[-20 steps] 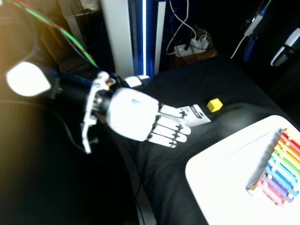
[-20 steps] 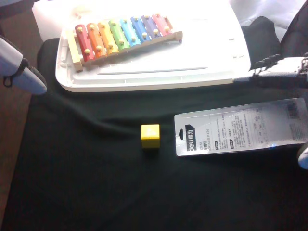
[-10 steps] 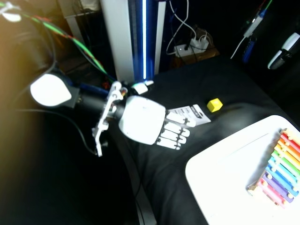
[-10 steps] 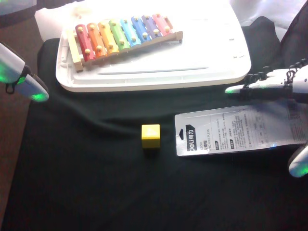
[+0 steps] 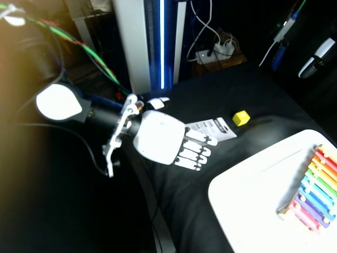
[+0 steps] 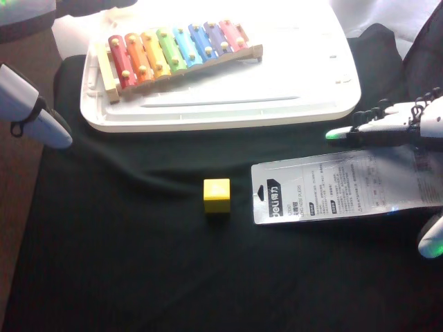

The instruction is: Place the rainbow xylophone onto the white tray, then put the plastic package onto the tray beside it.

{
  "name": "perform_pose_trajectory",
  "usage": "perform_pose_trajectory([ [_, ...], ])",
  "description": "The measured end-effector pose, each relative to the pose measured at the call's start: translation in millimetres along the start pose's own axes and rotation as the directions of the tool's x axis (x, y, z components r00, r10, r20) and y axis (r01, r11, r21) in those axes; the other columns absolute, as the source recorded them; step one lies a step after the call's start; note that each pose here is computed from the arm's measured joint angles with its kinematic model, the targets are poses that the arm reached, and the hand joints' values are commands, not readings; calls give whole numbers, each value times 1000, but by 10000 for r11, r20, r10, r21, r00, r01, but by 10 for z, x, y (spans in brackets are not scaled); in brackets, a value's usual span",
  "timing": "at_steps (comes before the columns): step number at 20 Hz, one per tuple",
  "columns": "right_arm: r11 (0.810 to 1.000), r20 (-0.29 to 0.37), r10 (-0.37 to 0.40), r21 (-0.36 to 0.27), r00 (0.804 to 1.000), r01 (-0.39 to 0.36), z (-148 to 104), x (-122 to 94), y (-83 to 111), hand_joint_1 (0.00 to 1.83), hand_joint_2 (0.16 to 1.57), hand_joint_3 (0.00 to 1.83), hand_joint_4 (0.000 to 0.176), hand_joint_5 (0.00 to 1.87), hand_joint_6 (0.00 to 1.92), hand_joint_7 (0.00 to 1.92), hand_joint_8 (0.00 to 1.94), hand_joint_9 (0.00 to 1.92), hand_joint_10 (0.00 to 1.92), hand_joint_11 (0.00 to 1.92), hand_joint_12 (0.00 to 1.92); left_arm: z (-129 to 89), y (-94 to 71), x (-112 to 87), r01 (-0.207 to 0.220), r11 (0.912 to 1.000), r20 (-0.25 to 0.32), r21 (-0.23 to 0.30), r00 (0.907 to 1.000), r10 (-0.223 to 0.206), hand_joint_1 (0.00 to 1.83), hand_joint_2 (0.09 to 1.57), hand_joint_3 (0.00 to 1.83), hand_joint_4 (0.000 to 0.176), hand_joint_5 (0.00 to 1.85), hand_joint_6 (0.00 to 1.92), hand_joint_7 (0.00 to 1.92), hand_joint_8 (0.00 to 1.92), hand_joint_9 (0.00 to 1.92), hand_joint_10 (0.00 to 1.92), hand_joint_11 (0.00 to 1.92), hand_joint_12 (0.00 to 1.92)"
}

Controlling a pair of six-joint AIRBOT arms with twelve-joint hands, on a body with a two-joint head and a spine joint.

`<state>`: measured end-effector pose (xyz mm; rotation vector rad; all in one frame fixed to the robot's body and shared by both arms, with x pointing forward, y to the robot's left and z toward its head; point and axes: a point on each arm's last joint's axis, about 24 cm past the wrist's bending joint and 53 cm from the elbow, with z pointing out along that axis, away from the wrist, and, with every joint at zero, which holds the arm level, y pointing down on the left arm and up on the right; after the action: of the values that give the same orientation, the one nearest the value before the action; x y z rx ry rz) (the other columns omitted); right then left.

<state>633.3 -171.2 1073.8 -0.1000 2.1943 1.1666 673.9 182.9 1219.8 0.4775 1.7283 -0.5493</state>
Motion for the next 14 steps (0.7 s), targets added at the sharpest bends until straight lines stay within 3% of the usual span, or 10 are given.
perform_pose_trajectory([
  [1,10000,5,-11,26,10000,11,-1,-2,-7,627,613,0,36,0,0,170,3,200,5,16,565,-1,1,13,-1,10000,-32,-1,10000,1,907,636,0,119,0,0,0,0,0,0,23,29],
  [5,9998,96,-23,205,10000,21,-6,-39,-63,804,618,2,52,9,3,175,2,216,7,77,607,8,-3,40,49,10000,-90,19,9999,-49,905,650,4,83,0,0,0,0,0,0,10,25],
  [7,9998,93,-12,212,10000,10,3,-37,-68,883,654,8,57,18,0,190,1,251,4,173,785,8,-3,42,89,10000,-89,21,9999,-88,914,655,4,83,0,0,0,0,2,1,1,4],
  [9,9998,93,-2,221,10000,0,8,-35,-71,956,707,9,38,60,6,271,13,353,24,262,893,8,-6,62,104,9999,-135,33,9999,-104,904,649,0,95,0,0,0,0,0,0,0,0],
  [14,9999,89,40,152,10000,-41,32,-31,-63,1026,789,10,15,104,7,398,14,496,29,326,908,11,0,81,131,9999,-173,36,9998,-130,890,634,0,97,0,0,0,0,8,3,27,12],
])
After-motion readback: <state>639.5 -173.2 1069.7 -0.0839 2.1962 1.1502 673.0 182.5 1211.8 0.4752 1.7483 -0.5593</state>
